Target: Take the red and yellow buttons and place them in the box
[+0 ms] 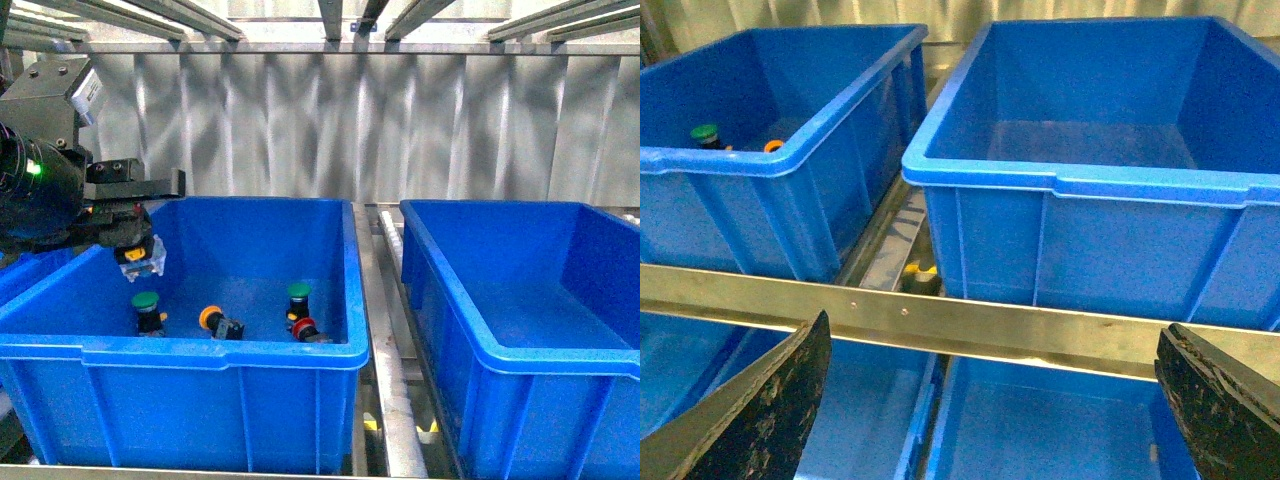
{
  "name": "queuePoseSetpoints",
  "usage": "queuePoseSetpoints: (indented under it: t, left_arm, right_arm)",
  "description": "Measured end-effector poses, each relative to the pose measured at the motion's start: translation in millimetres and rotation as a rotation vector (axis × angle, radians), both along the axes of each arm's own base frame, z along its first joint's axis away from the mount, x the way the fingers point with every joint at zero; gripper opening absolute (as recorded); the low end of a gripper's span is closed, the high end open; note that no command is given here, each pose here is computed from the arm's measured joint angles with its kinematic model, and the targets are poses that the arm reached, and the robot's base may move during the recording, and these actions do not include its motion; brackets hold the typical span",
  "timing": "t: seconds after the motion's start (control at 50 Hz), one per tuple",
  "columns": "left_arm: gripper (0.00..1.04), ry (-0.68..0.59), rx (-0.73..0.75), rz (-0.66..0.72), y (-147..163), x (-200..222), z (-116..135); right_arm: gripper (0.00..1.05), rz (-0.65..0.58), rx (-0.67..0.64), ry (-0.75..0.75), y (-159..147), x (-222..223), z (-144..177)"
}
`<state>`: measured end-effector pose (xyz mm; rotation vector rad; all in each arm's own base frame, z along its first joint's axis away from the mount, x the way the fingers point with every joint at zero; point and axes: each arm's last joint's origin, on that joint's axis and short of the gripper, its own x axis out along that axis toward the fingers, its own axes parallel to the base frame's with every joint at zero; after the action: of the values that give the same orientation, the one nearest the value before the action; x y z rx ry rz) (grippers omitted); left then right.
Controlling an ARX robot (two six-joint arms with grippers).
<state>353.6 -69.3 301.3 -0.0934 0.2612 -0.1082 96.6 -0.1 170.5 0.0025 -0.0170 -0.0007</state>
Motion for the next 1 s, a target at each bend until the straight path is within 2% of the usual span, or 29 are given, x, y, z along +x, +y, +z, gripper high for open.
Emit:
queuePoseSetpoints:
  t: [0.12,0.18,0.26,0.36,0.52,0.68,0.84,1.0]
  left_arm:
    - [0.32,-0.087,-0.176,-0.161,-8,7,3]
    - [0.32,-0.117,-0.311,-0.286,-22,17,5]
    - [0.32,-0.121,-0.422,-0.386,-37,23,7]
    - [0.32,-0.068,-0.514,-0.536,-64,27,5]
    - [0.32,0.026,-0.546,-0.754,-112,22,-2]
    - [0.32,0.055,-0.574,-0.901,-140,14,-2]
    - [0.32,0.054,-0.575,-0.982,-153,12,2]
    - [0.32,0.058,-0.584,-0.987,-160,16,-6]
  right_arm:
    - [0.98,0.0,0.0,0.0,0,0,0]
    - [0.98,0.0,0.0,0.0,0,0,0]
    - [0.98,0.0,0.0,0.0,0,0,0]
    - [0.98,0.0,0.0,0.0,0,0,0]
    - [0.98,0.0,0.0,0.0,0,0,0]
    - [0.98,0.0,0.0,0.0,0,0,0]
    - [0.98,0.0,0.0,0.0,0,0,0]
    - [0.98,0.0,0.0,0.0,0,0,0]
